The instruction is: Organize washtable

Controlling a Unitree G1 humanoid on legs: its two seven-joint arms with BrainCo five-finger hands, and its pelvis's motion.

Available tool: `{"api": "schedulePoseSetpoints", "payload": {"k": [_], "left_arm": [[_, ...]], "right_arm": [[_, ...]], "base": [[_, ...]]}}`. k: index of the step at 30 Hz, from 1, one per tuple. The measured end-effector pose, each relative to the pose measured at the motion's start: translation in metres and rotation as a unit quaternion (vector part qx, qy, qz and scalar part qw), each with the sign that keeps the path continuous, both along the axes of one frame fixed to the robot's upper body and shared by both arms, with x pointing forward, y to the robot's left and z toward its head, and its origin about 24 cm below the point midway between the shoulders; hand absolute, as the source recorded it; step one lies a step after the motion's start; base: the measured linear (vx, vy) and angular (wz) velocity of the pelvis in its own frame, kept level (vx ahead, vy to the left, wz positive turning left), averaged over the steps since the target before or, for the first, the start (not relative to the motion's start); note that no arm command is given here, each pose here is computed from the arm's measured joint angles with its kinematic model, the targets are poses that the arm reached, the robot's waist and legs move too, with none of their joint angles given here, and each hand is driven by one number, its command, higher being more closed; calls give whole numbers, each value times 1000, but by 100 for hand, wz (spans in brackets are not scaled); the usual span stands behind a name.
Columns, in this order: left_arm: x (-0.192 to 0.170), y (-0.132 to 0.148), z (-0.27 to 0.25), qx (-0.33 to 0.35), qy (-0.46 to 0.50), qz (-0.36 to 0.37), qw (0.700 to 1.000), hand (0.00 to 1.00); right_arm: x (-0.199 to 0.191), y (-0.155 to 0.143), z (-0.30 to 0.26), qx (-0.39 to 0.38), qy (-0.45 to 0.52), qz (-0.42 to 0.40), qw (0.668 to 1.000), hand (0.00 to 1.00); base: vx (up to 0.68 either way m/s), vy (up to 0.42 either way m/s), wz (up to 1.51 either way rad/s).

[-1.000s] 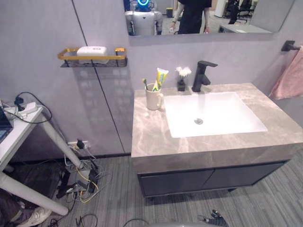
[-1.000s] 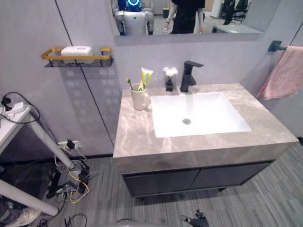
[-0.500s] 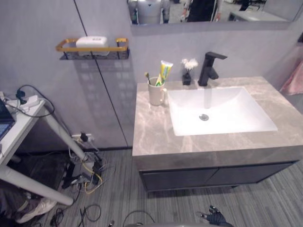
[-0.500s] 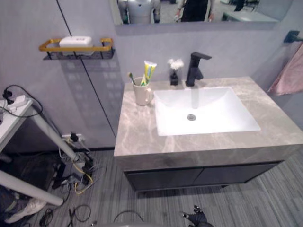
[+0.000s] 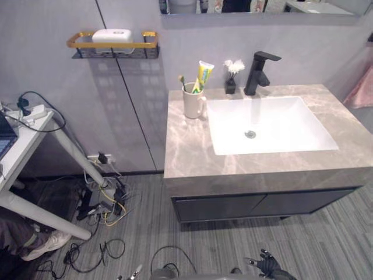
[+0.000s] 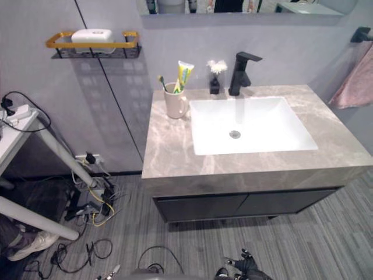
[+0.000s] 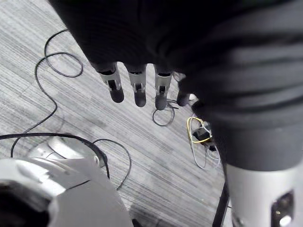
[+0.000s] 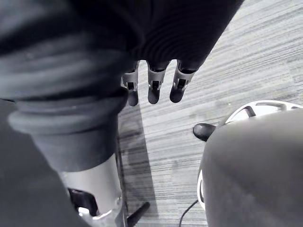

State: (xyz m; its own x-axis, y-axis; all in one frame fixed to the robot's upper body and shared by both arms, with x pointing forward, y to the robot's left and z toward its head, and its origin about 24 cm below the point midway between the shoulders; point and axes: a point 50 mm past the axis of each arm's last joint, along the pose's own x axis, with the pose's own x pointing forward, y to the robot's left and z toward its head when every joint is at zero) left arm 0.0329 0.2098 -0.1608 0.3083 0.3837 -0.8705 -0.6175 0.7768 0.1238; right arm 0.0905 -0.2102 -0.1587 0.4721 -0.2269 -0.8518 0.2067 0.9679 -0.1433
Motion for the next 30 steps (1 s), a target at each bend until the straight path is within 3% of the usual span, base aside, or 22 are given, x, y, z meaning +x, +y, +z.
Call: {"api": "schedulePoseSetpoints", "payload": {"k": [11,18,27,30], "left_arm": [[24,0,3,23,-12,-98,995,0],[12,5,0,24,13,-100,995,0],[0,-1,-4,-2,30,-78,996,0],[22,2,-1,6,0,-83,997,0]], "right_arm": [[6,8,5,20,-40,-70,997,0],[-6,3,-1,26,-11,-80,996,0],[-12,-15,-2,-9,26,-25,999,0],[9,-4,0,-5,7,22,1000,0]], "base": [[-61,192,-21],[-111,124,-116],[-94,-151,-159],[-7,-296,-132]]}}
